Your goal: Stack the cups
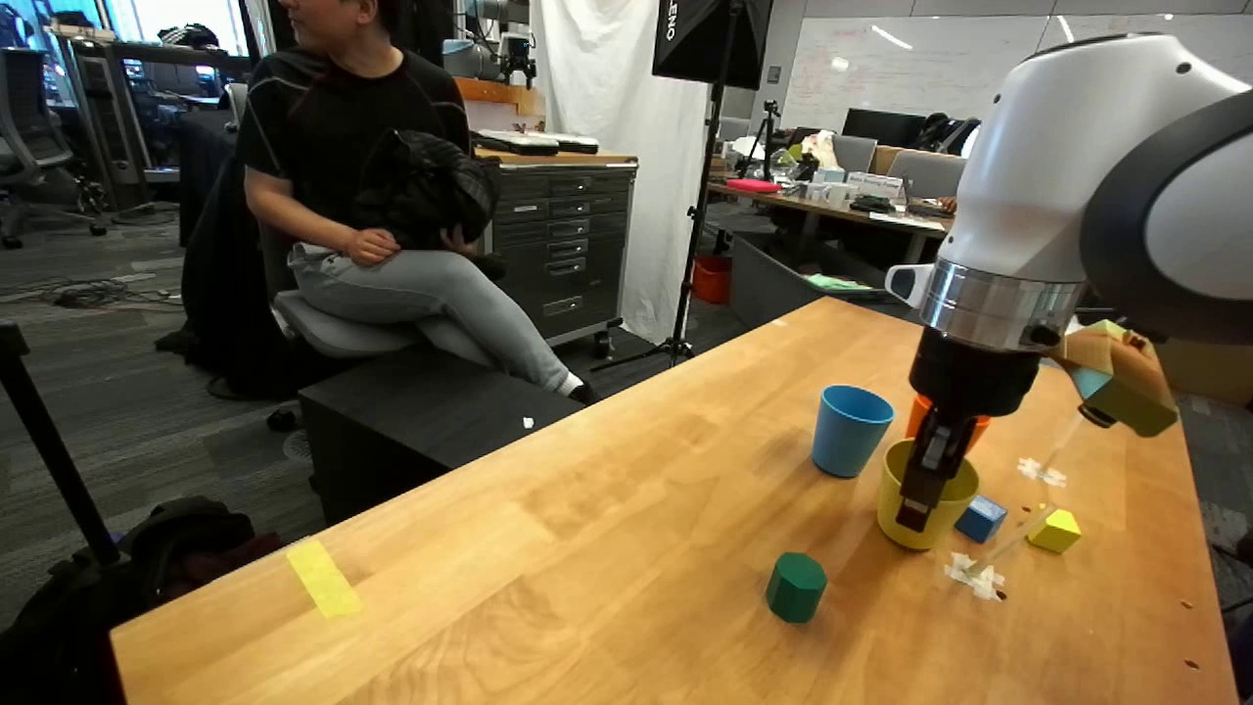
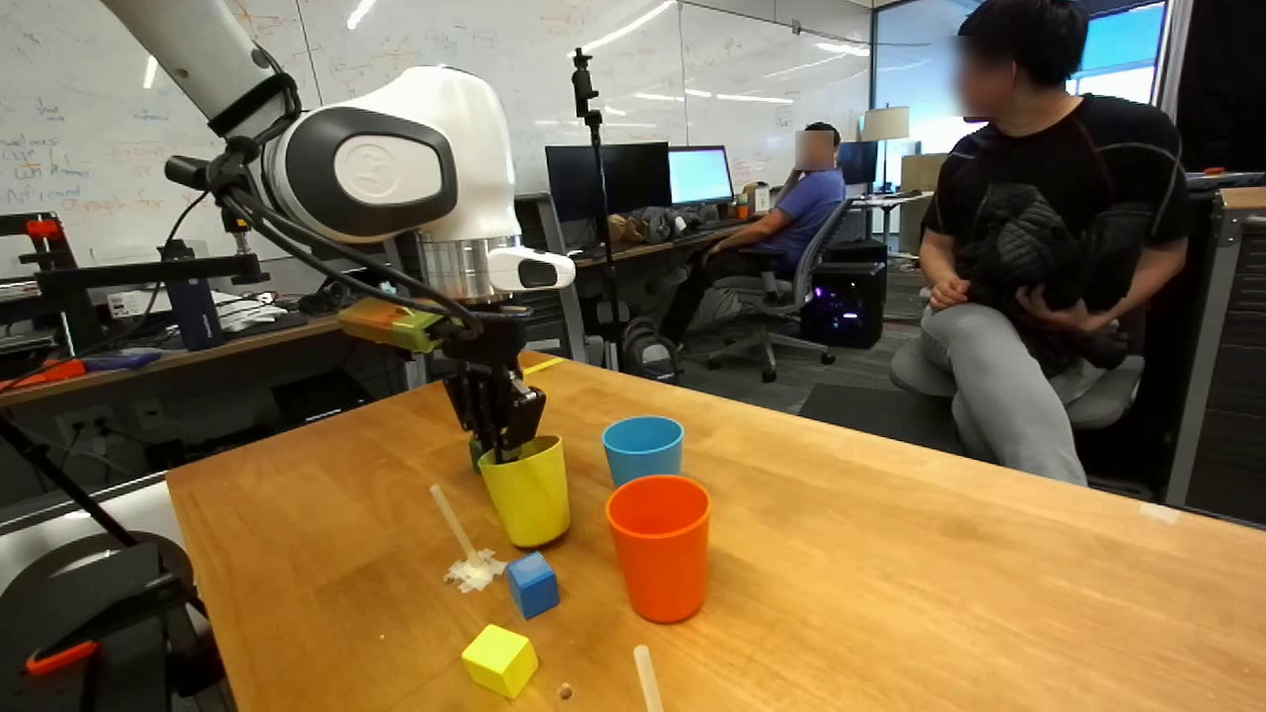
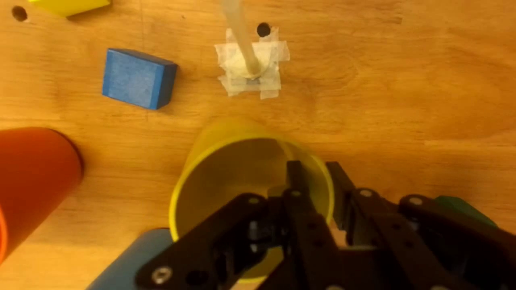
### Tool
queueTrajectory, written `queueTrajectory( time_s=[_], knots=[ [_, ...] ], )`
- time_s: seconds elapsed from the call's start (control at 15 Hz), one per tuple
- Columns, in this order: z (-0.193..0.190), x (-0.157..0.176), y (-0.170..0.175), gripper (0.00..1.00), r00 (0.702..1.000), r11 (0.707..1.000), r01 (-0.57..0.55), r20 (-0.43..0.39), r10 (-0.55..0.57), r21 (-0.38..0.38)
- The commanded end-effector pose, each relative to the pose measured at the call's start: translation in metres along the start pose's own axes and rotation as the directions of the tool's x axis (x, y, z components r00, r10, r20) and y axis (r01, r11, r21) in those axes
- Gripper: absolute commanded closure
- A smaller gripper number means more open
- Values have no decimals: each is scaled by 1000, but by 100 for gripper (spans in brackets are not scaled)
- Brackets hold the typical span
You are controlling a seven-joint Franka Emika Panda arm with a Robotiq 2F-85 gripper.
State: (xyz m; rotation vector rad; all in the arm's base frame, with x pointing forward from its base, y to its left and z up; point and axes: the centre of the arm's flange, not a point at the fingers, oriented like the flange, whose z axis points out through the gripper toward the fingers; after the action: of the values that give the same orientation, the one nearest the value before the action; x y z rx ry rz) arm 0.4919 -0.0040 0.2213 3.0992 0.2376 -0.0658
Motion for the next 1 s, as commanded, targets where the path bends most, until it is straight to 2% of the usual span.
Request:
queueTrajectory(
  time_s=[0.0,0.6,0.93],
  knots=[
    [-12,1,-4,100,1000,1000,11,11,-11,-1],
    [-33,-2,3,99,1000,1000,-7,15,7,5],
    [-75,5,19,99,997,998,-60,-58,58,-24]
  ],
)
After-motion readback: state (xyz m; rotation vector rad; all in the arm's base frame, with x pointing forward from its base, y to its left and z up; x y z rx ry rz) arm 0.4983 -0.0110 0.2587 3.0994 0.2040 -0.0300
